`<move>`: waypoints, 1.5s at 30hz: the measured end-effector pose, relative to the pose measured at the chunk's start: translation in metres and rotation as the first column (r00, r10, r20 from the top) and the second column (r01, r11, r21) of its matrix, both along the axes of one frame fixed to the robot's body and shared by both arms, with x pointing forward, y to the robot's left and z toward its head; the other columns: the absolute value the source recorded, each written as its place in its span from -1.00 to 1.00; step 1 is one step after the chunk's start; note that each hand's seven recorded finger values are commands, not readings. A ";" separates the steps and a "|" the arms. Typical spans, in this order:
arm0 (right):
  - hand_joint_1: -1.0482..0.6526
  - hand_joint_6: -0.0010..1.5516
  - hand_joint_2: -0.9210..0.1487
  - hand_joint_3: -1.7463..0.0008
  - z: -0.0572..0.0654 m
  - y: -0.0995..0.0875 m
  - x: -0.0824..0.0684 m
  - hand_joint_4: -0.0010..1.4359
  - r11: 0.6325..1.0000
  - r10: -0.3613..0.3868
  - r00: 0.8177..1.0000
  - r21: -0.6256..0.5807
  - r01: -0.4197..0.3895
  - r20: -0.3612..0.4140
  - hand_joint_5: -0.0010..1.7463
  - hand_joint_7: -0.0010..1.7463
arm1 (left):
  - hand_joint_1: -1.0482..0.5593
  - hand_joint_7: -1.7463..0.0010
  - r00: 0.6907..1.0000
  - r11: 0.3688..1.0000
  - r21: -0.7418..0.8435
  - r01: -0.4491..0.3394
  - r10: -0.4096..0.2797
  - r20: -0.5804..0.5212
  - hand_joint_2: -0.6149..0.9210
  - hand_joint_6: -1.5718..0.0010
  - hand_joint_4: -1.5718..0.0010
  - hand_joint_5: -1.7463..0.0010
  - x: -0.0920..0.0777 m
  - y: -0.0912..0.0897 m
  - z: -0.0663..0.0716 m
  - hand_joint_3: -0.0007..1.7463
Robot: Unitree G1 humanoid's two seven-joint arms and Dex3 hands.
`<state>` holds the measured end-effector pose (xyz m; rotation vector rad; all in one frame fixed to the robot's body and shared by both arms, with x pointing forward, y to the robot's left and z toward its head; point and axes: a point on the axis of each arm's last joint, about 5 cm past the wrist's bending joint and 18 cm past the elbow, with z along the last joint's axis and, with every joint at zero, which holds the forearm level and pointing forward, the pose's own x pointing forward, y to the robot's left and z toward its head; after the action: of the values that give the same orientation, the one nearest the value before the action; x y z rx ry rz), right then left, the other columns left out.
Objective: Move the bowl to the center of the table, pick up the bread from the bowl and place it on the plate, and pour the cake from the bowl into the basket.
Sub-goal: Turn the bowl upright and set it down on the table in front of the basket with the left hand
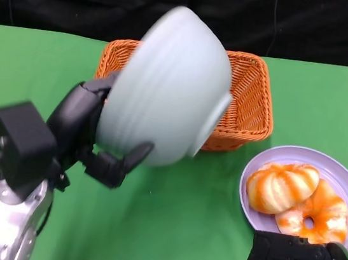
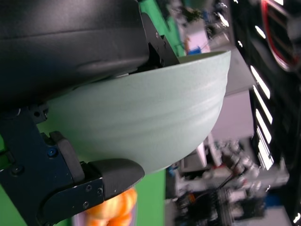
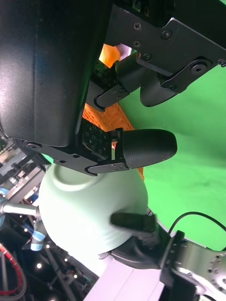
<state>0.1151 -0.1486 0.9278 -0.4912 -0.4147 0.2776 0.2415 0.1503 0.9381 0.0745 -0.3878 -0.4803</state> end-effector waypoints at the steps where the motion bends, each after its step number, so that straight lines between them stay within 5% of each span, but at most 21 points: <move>1: 0.42 0.17 0.58 -1.00 0.000 0.000 0.000 0.46 1.000 -0.001 1.000 0.000 0.001 0.001 1.00 0.66 | 0.19 -0.86 1.000 1.000 0.029 0.006 -0.007 0.029 0.12 -0.16 -0.31 -1.00 -0.001 0.002 0.000 0.90; 7: 0.43 0.18 0.61 -1.00 0.001 0.000 0.000 0.45 0.999 -0.029 0.999 0.017 0.029 0.034 1.00 0.66 | 0.25 -0.97 0.966 0.954 0.299 -0.015 -0.063 0.251 0.04 -0.10 -0.31 -1.00 -0.012 0.014 -0.001 0.98; 15: 0.40 0.18 0.57 -1.00 0.001 0.001 0.001 0.44 0.998 -0.049 0.997 0.042 0.046 0.060 1.00 0.65 | 0.24 -1.00 0.923 0.847 0.529 -0.049 -0.165 0.348 -0.02 -0.05 -0.28 -1.00 -0.019 0.029 -0.009 0.95; 22: 0.40 0.17 0.55 -1.00 0.000 0.002 0.001 0.41 0.996 -0.064 0.994 0.067 0.058 0.090 0.98 0.64 | 0.14 -1.00 0.812 0.674 0.718 -0.171 -0.317 0.490 0.22 0.04 -0.25 -1.00 -0.023 0.028 -0.022 0.36; 27: 0.39 0.16 0.55 -1.00 -0.001 0.001 0.000 0.40 0.996 -0.065 0.993 0.074 0.058 0.096 0.98 0.64 | 0.16 -1.00 0.759 0.597 0.765 -0.242 -0.374 0.533 0.27 0.08 -0.23 -1.00 -0.024 0.024 -0.033 0.24; 33: 0.39 0.16 0.57 -1.00 -0.002 0.001 0.000 0.41 0.995 -0.069 0.992 0.078 0.061 0.105 0.98 0.63 | 0.03 -0.91 0.661 0.495 0.797 -0.345 -0.475 0.581 0.68 0.02 -0.24 -1.00 -0.024 0.016 -0.048 -0.74; 36: 0.40 0.17 0.57 -1.00 -0.002 0.001 0.000 0.41 0.995 -0.071 0.992 0.081 0.062 0.106 0.98 0.62 | 0.01 -0.65 0.646 0.457 0.804 -0.382 -0.490 0.585 0.77 -0.09 -0.24 -1.00 -0.022 0.011 -0.057 -0.88; 38: 0.40 0.17 0.57 -1.00 -0.002 0.001 0.000 0.41 0.995 -0.071 0.992 0.082 0.062 0.107 0.97 0.62 | -0.09 0.00 0.661 0.421 0.817 -0.395 -0.488 0.571 0.80 -0.27 -0.18 -1.00 -0.021 0.007 -0.062 -0.96; 42: 0.41 0.17 0.58 -1.00 -0.002 0.002 0.000 0.41 0.994 -0.071 0.992 0.085 0.062 0.108 0.97 0.61 | -0.12 0.23 0.690 0.375 0.838 -0.397 -0.481 0.542 0.82 -0.35 -0.17 -1.00 -0.022 -0.002 -0.067 -0.99; 44: 0.41 0.17 0.58 -1.00 -0.002 0.002 0.000 0.41 0.994 -0.073 0.991 0.086 0.063 0.108 0.96 0.61 | -0.15 0.69 0.750 0.369 0.870 -0.327 -0.459 0.477 0.96 0.09 0.15 -0.01 -0.022 -0.004 -0.063 -0.84; 45: 0.41 0.18 0.58 -1.00 -0.002 0.002 0.000 0.41 0.994 -0.073 0.991 0.086 0.064 0.108 0.96 0.61 | -0.16 0.77 0.781 0.367 0.887 -0.279 -0.451 0.432 0.98 0.14 0.16 0.16 -0.023 -0.006 -0.060 -0.82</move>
<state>0.1150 -0.1468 0.9257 -0.4399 -0.5146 0.1662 0.2183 0.1444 0.8781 1.4373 -0.7455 -0.7531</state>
